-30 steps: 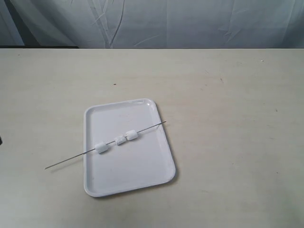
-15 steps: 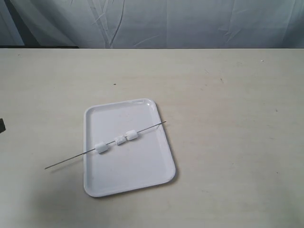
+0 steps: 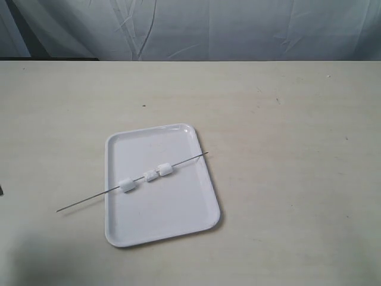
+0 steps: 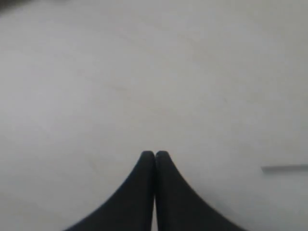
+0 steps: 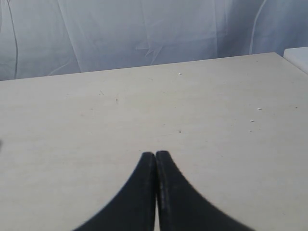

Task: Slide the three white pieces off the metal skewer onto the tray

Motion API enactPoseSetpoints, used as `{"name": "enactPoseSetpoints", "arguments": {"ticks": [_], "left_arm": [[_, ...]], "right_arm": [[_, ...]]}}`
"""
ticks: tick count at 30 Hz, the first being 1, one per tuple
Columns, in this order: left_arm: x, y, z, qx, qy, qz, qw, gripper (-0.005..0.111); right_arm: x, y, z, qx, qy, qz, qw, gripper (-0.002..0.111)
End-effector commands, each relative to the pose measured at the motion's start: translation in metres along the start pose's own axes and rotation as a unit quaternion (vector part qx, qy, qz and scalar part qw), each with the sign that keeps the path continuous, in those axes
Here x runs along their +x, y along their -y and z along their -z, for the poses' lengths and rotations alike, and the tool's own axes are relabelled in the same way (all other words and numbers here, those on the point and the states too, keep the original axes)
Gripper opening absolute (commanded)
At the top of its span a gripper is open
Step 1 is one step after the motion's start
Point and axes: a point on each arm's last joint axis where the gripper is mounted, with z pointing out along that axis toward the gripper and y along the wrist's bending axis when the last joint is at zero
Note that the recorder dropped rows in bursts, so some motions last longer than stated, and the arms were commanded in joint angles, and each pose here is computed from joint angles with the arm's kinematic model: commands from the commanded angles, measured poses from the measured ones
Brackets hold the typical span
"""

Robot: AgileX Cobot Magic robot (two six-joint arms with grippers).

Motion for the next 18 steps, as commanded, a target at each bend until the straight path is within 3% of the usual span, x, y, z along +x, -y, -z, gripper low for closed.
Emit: {"name": "enactPoseSetpoints", "arguments": {"ticks": [1,4,7,10,12,18], "left_arm": [[0.005,0.025,0.004,0.122,-0.032,-0.102,0.987,0.0],[0.01,0.044,0.01,0.21,-0.027,-0.219,0.952,0.0],[0.011,0.056,0.012,0.246,-0.003,-0.32,0.915,0.0],[0.011,0.065,0.01,0.256,0.0,-0.393,0.883,0.0],[0.007,0.071,0.007,0.256,0.004,-0.418,0.872,0.006],[-0.009,0.087,0.0,0.237,0.001,-0.515,0.824,0.034]], "right_arm": [[-0.001,0.0,0.0,0.003,0.006,0.0,1.0,-0.001],[-0.001,0.0,0.0,0.003,0.006,0.0,1.0,-0.001],[-0.001,0.0,0.0,0.003,0.006,0.0,1.0,-0.001],[-0.001,0.0,0.0,0.003,0.006,0.0,1.0,-0.001],[-0.001,0.0,0.0,0.003,0.006,0.0,1.0,-0.001],[-0.001,0.0,0.0,0.003,0.006,0.0,1.0,-0.001]]}}
